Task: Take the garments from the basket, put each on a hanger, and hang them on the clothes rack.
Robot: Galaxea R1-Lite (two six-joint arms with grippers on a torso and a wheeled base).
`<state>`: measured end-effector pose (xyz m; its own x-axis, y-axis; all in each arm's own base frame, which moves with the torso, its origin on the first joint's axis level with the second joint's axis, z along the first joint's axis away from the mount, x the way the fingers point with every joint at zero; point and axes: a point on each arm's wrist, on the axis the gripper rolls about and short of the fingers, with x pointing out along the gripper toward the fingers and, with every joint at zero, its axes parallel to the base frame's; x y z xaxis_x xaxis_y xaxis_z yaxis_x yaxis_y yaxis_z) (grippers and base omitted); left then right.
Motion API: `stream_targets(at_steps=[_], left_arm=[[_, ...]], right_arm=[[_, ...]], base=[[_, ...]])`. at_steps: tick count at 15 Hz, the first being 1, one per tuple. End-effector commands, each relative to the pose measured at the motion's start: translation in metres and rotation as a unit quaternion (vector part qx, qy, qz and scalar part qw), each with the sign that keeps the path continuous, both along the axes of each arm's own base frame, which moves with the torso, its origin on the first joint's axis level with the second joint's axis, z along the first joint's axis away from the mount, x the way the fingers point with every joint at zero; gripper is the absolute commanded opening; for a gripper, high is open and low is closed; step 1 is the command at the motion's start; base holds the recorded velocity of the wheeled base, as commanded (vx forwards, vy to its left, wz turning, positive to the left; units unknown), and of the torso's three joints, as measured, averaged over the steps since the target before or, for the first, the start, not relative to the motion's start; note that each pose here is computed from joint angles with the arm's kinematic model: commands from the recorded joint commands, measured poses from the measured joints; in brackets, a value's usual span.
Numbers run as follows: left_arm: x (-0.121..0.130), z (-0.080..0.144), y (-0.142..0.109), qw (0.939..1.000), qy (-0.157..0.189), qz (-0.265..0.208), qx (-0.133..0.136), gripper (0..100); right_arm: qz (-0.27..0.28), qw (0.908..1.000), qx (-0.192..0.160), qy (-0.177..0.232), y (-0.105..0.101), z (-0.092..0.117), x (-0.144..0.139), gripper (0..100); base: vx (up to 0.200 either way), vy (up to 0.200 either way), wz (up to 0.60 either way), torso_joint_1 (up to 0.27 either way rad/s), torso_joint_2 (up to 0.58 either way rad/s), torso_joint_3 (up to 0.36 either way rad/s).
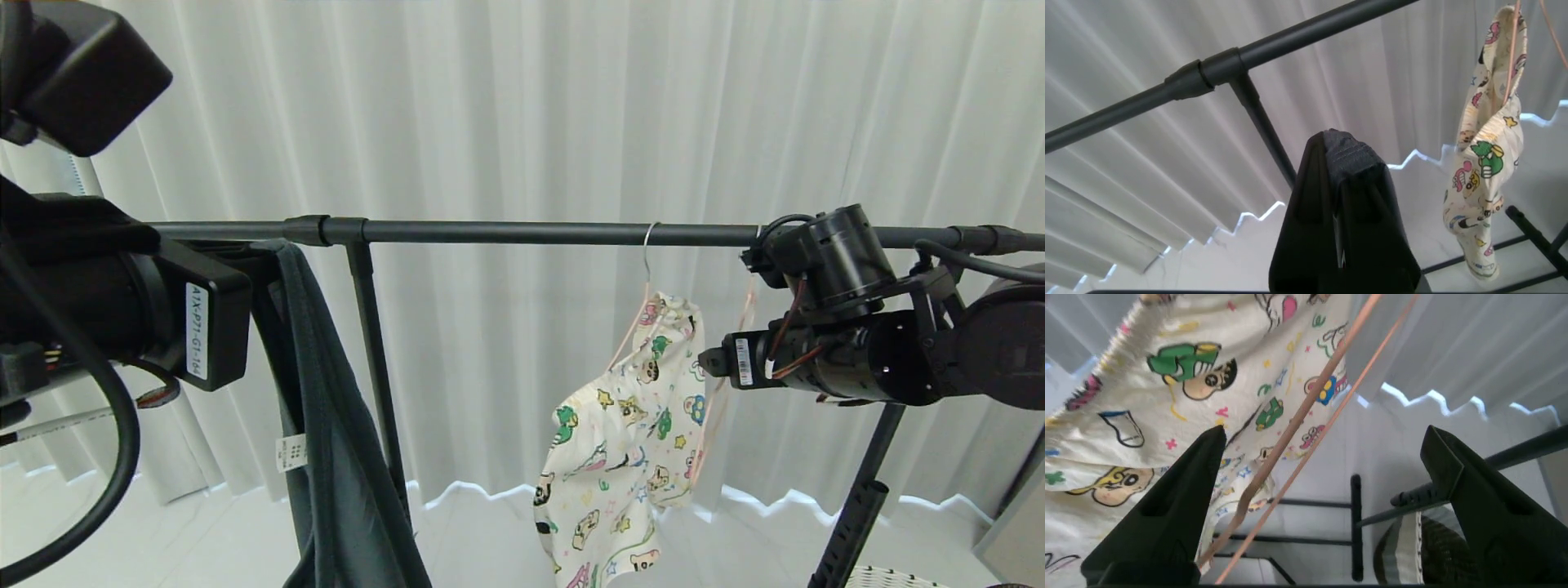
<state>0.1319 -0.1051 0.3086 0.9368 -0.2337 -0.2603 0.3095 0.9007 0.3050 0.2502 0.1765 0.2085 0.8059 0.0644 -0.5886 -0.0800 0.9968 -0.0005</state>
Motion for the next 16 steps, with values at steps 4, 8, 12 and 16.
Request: stream_targets(at_steps=[4,8,12,16], left_arm=[[0.001,-0.001,-0.001,1.0,0.001,-0.001,0.003,0],[0.001,-0.001,-0.001,1.0,0.001,-0.002,0.004,0],[0.001,-0.001,-0.001,1.0,0.001,-0.002,0.004,0],[0.001,-0.001,-0.001,1.0,0.001,-0.002,0.004,0]], right_arm=[[-0.012,0.9999,0.005,0.011,-0.008,0.007,-0.009,100],[-0.014,0.9998,0.005,0.013,-0.01,0.009,-0.012,100],[-0.021,0.9996,-0.001,0.02,-0.012,0.008,-0.013,100],[-0.024,0.9995,-0.002,0.02,-0.013,0.008,-0.012,100]], base=[[0.0,0.0,0.0,0.0,0.0,0.0],[0.0,0.0,0.0,0.0,0.0,0.0],[0.0,0.0,0.0,0.0,0.0,0.0],[0.0,0.0,0.0,0.0,0.0,0.0]])
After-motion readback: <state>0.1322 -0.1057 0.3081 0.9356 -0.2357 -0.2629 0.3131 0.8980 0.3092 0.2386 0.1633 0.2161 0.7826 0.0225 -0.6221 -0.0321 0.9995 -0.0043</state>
